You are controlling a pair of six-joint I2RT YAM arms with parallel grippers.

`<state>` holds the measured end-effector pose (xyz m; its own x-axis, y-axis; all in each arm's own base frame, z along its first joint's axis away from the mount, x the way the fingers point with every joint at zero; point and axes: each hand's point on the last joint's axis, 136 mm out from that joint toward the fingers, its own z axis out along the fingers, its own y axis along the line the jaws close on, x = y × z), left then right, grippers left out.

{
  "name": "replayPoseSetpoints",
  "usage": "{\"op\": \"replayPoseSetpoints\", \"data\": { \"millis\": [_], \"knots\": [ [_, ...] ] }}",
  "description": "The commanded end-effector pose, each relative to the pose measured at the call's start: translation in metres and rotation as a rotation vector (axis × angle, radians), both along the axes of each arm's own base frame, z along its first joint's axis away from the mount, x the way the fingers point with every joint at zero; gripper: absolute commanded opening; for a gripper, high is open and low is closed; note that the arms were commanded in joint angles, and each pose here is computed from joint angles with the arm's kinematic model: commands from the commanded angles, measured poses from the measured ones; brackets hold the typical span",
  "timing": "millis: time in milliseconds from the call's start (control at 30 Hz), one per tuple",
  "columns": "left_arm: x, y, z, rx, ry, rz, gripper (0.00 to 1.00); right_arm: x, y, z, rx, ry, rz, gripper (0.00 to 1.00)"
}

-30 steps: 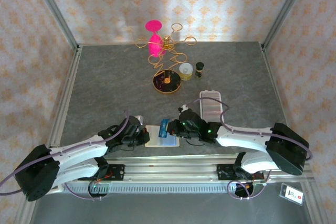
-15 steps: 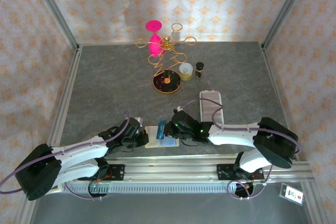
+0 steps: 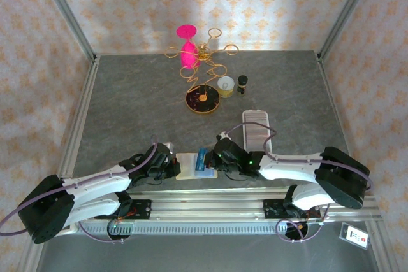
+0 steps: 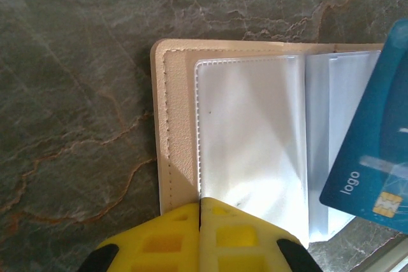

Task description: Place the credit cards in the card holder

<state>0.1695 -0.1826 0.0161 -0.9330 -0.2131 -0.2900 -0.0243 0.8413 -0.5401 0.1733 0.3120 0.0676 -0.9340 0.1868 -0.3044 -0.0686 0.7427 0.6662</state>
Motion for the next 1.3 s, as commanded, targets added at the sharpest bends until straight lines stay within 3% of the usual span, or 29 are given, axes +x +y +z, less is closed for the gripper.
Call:
{"op": "replayPoseSetpoints", "data": {
  "millis": [0, 933, 1267],
  "knots": [
    [-0.013, 0.007, -0.014, 0.03, 0.041, -0.011, 0.06, -0.001, 0.004, -0.004, 0.0, 0.009, 0.008, 0.0],
    [-0.01, 0.004, -0.007, -0.002, 0.028, 0.003, 0.06, -0.006, 0.009, 0.003, 0.11, 0.014, 0.009, 0.0],
    [-0.008, 0.004, -0.007, 0.005, 0.026, 0.003, 0.06, -0.01, 0.007, -0.012, 0.072, 0.044, 0.018, 0.0]
  ]
}}
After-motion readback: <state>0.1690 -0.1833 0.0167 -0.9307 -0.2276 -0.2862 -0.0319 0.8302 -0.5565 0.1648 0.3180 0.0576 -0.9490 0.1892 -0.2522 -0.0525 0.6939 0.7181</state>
